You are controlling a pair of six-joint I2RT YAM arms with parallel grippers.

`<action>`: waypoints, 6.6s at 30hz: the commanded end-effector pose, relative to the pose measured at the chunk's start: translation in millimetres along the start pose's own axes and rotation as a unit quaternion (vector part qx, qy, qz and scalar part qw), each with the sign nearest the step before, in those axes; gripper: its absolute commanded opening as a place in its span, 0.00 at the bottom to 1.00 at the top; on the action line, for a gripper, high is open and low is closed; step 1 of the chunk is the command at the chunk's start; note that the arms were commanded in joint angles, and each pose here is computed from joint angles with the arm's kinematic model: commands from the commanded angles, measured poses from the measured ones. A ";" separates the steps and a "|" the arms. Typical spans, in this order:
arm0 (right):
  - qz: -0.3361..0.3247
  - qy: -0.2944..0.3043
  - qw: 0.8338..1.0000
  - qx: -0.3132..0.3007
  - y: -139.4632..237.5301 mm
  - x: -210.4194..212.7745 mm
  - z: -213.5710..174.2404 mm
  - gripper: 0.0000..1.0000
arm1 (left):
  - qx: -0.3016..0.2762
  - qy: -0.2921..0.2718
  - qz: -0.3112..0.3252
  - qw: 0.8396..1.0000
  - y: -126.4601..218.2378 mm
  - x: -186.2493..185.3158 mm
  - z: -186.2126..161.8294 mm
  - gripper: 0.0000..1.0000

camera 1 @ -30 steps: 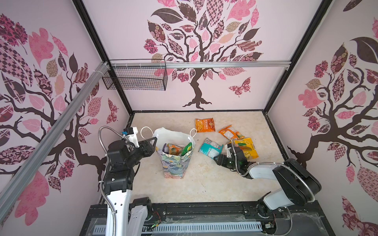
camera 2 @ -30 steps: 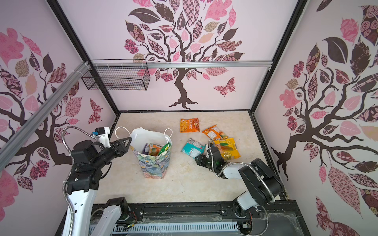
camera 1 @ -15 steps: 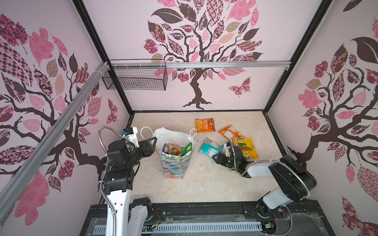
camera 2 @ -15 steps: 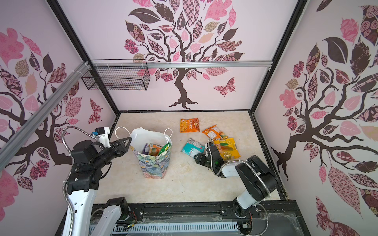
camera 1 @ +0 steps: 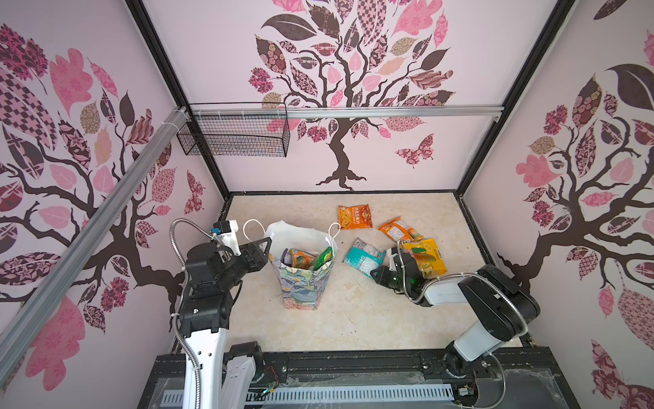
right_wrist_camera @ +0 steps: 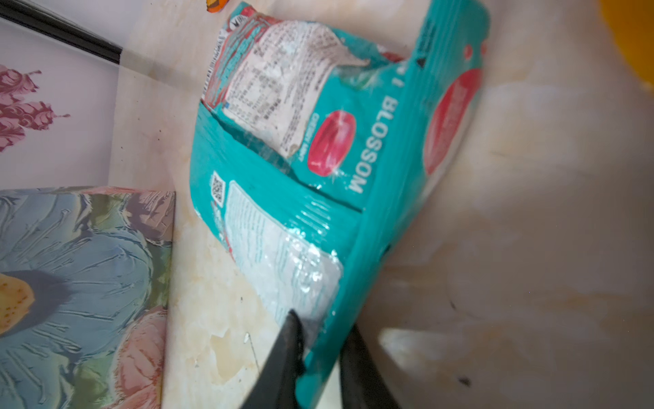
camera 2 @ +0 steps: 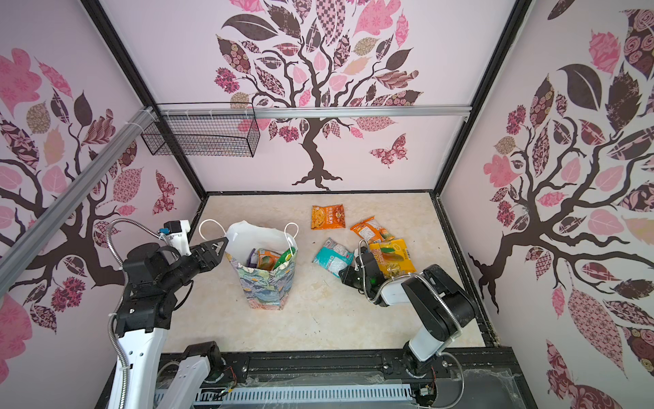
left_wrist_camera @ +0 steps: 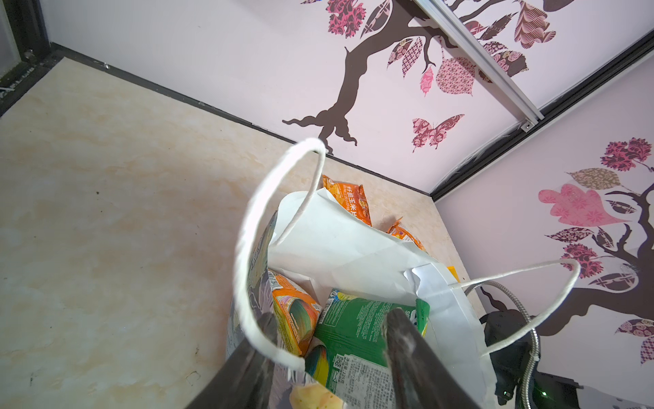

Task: Place the snacks into the paper bag
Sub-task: 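Close the right gripper on the teal Blossom packet's edge, then lift the teal packet off the table with the right gripper, then carry the teal packet over the white bag opening with the right gripper, then lower the teal packet into the bag and open the right gripper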

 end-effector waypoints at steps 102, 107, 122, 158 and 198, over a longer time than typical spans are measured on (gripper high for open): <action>0.213 0.323 0.915 -0.114 287.8 330.5 83.6 0.00 | -0.011 -0.002 -0.009 1.000 -1.0 1.4 0.1 0.54; 0.230 0.349 0.900 -0.119 302.0 355.0 72.9 0.00 | -0.011 -0.003 -0.010 1.000 -1.3 1.3 0.2 0.54; 0.263 0.457 0.848 -0.060 278.9 446.6 -20.0 0.00 | -0.013 -0.003 -0.007 1.000 -0.3 2.0 0.9 0.54; 0.274 0.409 0.866 0.088 143.3 436.5 -17.4 0.00 | -0.016 -0.003 -0.004 1.000 1.1 2.4 1.4 0.54; 0.090 0.550 0.830 0.027 103.8 403.5 -7.3 0.00 | -0.017 0.000 -0.010 1.000 0.0 2.2 2.3 0.54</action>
Point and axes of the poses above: each gripper's point midway between its finger pads, its own y axis back along the fingers, its own x axis along the line the jaws close on, z = x × y, the point moved 2 cm from there along y, back along the fingers, and after that the axes turned 5 degrees about -y, right-handed, at the moved point
